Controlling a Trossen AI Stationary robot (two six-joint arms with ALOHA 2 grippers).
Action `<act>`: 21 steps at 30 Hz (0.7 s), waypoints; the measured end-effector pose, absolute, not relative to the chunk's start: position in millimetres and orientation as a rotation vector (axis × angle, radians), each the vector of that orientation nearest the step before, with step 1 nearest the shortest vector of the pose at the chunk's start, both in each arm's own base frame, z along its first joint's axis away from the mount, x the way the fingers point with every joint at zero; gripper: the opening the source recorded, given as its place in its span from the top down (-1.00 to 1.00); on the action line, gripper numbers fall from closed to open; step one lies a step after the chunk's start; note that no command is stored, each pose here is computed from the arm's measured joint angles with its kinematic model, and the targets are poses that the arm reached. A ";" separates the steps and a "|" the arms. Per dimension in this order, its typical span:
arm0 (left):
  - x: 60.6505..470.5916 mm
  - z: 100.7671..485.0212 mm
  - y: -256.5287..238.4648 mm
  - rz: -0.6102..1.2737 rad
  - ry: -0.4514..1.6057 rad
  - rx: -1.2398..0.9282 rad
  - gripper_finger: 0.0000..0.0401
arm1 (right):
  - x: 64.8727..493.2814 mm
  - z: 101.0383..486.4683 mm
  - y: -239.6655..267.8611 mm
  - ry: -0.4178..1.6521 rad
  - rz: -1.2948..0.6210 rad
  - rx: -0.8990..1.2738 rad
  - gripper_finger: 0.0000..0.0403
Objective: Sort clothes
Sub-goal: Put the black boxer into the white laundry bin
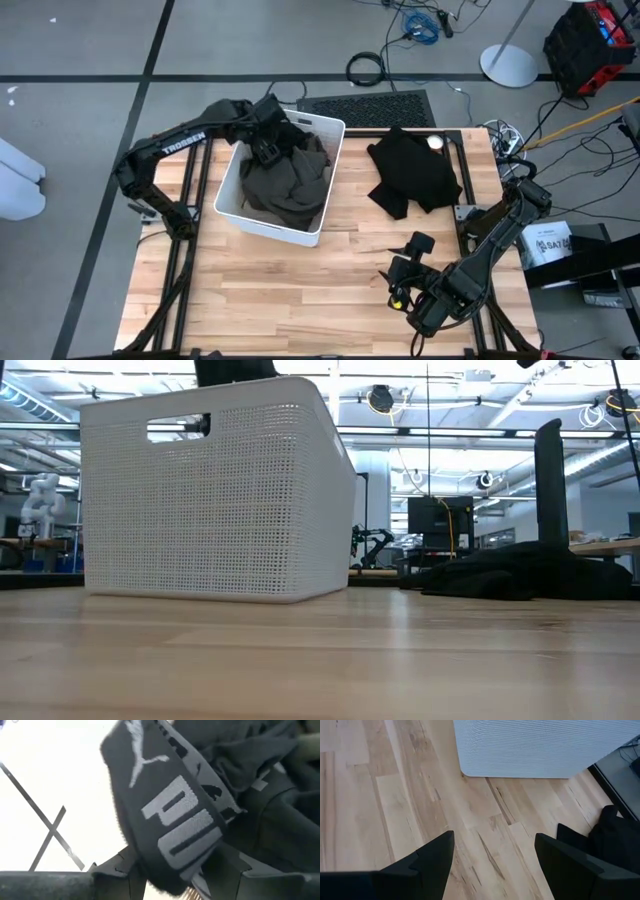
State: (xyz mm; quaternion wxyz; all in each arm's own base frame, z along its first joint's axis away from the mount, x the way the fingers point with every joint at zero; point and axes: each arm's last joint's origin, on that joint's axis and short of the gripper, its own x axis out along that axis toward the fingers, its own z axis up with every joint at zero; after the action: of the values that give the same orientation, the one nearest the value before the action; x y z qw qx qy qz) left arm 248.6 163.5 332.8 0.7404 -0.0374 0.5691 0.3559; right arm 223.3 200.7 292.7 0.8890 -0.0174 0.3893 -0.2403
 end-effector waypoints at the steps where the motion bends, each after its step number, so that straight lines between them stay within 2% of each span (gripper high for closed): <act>1: 247.9 338.8 163.1 0.783 1.243 -0.081 0.16 | 223.3 292.7 200.7 0.809 -0.499 -0.036 -0.32; 10: 240.1 373.8 158.1 0.821 1.200 -0.119 0.16 | 227.1 292.6 196.3 0.802 -0.534 0.016 -0.32; 18: 245.2 386.9 143.5 0.674 1.155 -0.171 0.16 | 230.7 292.7 192.1 0.804 -0.550 0.022 -0.32; 21: 247.1 388.6 140.7 0.684 1.148 -0.150 0.16 | 231.7 292.7 190.8 0.805 -0.555 0.022 -0.32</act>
State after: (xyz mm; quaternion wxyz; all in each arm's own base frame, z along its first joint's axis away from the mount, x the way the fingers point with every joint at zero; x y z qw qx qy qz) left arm 247.1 140.7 388.6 0.7825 -0.0693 0.5316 0.3167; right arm 231.7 190.8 292.7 0.8829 0.0104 0.3865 -0.2664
